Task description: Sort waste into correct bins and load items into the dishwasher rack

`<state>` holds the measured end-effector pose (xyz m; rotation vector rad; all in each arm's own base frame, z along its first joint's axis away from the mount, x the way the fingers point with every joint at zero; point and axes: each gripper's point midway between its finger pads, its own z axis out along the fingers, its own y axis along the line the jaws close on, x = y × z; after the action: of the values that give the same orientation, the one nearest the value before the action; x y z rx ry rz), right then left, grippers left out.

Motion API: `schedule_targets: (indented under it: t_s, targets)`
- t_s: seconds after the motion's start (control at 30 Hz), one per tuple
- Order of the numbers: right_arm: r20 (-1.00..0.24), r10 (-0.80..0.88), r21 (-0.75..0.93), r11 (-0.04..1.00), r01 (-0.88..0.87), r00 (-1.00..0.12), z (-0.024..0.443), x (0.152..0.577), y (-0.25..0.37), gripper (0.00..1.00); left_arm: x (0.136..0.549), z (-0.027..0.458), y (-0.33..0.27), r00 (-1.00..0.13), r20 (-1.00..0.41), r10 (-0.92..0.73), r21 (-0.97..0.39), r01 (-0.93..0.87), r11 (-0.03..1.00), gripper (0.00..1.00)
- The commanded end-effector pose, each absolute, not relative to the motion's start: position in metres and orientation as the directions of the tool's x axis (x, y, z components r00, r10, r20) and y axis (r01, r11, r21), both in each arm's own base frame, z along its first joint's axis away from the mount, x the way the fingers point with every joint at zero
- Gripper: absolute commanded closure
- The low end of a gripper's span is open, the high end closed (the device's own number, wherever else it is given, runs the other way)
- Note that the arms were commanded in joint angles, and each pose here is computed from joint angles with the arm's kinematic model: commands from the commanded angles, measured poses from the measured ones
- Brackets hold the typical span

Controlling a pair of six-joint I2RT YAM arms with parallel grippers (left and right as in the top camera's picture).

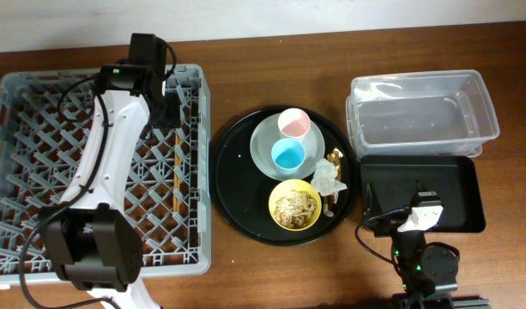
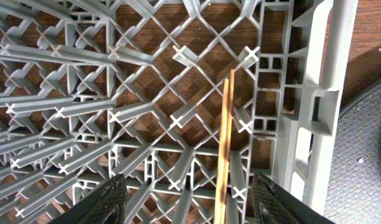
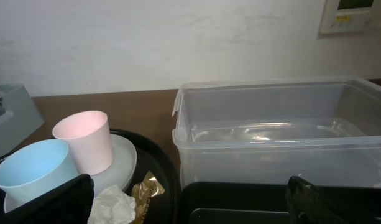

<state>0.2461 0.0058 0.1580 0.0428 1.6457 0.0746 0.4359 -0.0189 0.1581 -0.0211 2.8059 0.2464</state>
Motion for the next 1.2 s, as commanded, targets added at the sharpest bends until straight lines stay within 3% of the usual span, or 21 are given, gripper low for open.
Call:
schedule_targets:
  t_s: [0.0,0.13,0.2,0.47,0.63,0.73,0.8,0.87,0.97,1.07,1.17]
  targets:
    - [-0.994,0.074,0.074,0.997,-0.001,-0.079,0.156,0.246,0.002,0.01,0.438,0.185,-0.014,-0.920,-0.389,-0.045,0.133,-0.104,0.986,0.31]
    - [-0.994,0.074,0.074,0.997,-0.001,-0.079,0.155,0.246,0.002,0.01,0.436,0.219,0.018,-0.848,-0.477,-0.232,0.056,-0.293,0.954,0.27]
    - [-0.994,0.074,0.074,0.997,-0.001,-0.079,0.155,0.246,0.002,0.01,0.425,0.234,0.045,-0.802,-0.497,-0.331,0.024,-0.394,0.919,0.01]
    - [-0.994,0.092,0.094,0.995,-0.025,-0.055,0.162,0.246,0.006,0.01,0.399,0.239,0.111,-0.748,-0.478,-0.460,0.031,-0.538,0.843,0.01]
    - [-0.990,0.136,0.142,0.965,-0.218,-0.046,0.171,0.242,0.040,0.01,0.397,0.239,0.114,-0.744,-0.478,-0.466,0.031,-0.545,0.838,0.01]
    - [-0.985,0.171,0.146,0.914,-0.378,0.032,0.202,0.232,0.065,0.01,0.398,0.239,0.114,-0.744,-0.478,-0.466,0.031,-0.544,0.838,0.01]
    - [-0.974,0.227,0.207,0.905,-0.372,0.012,0.220,0.228,0.063,0.01,0.398,0.239,0.114,-0.744,-0.478,-0.466,0.031,-0.544,0.838,0.01]
    - [-0.972,0.235,0.231,0.943,-0.238,-0.009,0.241,0.223,0.041,0.01,0.398,0.239,0.114,-0.744,-0.478,-0.466,0.031,-0.544,0.838,0.01]
    - [-0.987,0.158,0.156,0.982,-0.107,0.011,0.296,0.204,0.018,0.01,0.398,0.239,0.114,-0.745,-0.478,-0.465,0.031,-0.544,0.838,0.01]
    - [-0.993,0.102,0.106,0.991,-0.080,-0.061,0.353,0.191,0.015,0.01,0.398,0.239,0.114,-0.744,-0.478,-0.466,0.031,-0.544,0.838,0.01]
    - [-0.950,0.097,0.119,0.991,-0.056,-0.297,0.382,0.194,0.016,0.01,0.398,0.239,0.114,-0.744,-0.478,-0.466,0.031,-0.544,0.838,0.01]
